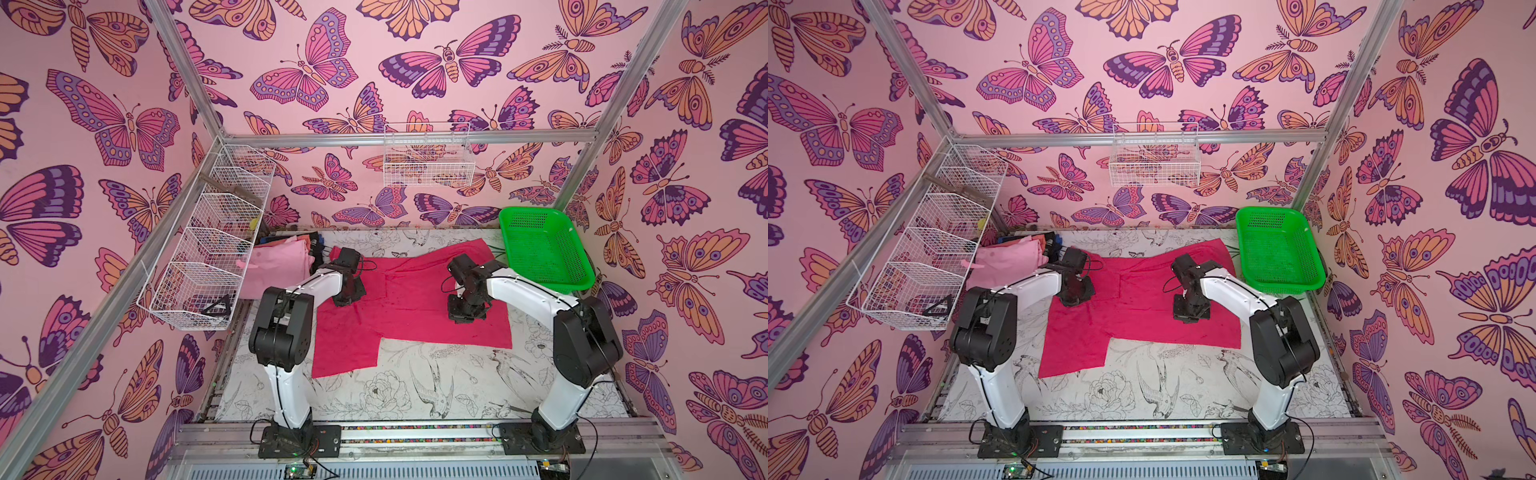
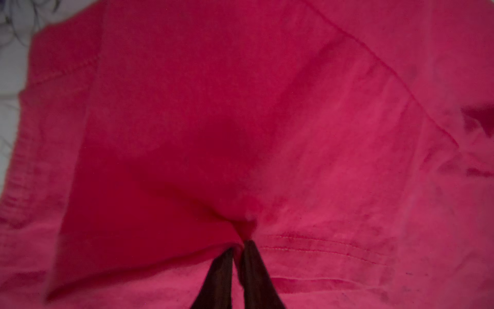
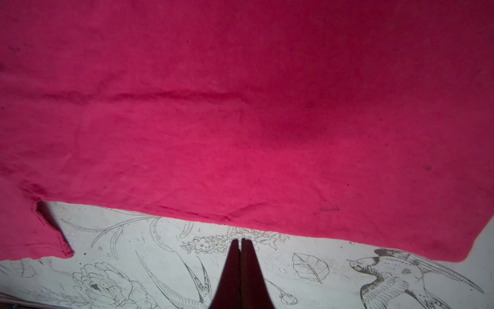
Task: Fold and stack t-shirts
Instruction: Flatten out the T-shirt at the center of the board.
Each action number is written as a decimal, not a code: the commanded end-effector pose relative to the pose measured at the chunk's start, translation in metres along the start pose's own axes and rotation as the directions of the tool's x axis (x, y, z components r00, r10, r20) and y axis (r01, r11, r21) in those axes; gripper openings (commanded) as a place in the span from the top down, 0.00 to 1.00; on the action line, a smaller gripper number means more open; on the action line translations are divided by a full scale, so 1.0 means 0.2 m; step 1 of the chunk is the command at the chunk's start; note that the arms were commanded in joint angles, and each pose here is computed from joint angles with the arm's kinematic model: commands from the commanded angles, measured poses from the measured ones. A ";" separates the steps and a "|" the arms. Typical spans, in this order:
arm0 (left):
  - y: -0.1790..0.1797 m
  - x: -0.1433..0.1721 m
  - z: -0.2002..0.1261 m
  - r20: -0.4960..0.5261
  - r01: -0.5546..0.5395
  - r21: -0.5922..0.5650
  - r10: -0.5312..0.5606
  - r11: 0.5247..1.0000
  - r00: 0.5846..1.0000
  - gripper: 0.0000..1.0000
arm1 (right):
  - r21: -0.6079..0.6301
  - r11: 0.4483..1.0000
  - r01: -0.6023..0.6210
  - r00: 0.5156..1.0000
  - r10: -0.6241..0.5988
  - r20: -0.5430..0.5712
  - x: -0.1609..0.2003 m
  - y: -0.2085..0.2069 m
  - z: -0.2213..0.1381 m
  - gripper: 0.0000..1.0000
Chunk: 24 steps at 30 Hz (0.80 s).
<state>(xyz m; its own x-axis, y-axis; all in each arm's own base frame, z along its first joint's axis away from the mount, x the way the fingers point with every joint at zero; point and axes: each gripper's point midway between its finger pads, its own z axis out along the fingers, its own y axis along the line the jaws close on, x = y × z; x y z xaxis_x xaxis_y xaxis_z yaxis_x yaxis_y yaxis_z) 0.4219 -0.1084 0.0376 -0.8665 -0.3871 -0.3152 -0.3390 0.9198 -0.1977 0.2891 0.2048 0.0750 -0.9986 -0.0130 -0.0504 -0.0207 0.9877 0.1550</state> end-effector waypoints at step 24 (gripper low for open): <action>-0.05 -0.12 -0.11 0.035 -0.013 0.011 0.013 1.000 0.999 1.00 | 0.012 1.000 0.010 1.000 -0.010 0.002 -0.01 0.02 -0.04 1.00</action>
<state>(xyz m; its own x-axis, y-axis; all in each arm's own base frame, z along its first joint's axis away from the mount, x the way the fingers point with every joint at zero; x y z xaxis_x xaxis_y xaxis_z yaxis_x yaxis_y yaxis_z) 0.4306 -0.1091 0.0520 -0.8640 -0.3831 -0.3268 -0.3320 0.9213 -0.2022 0.2955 0.2093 0.0830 -0.9975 -0.0140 -0.0697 -0.0256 0.9852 0.1693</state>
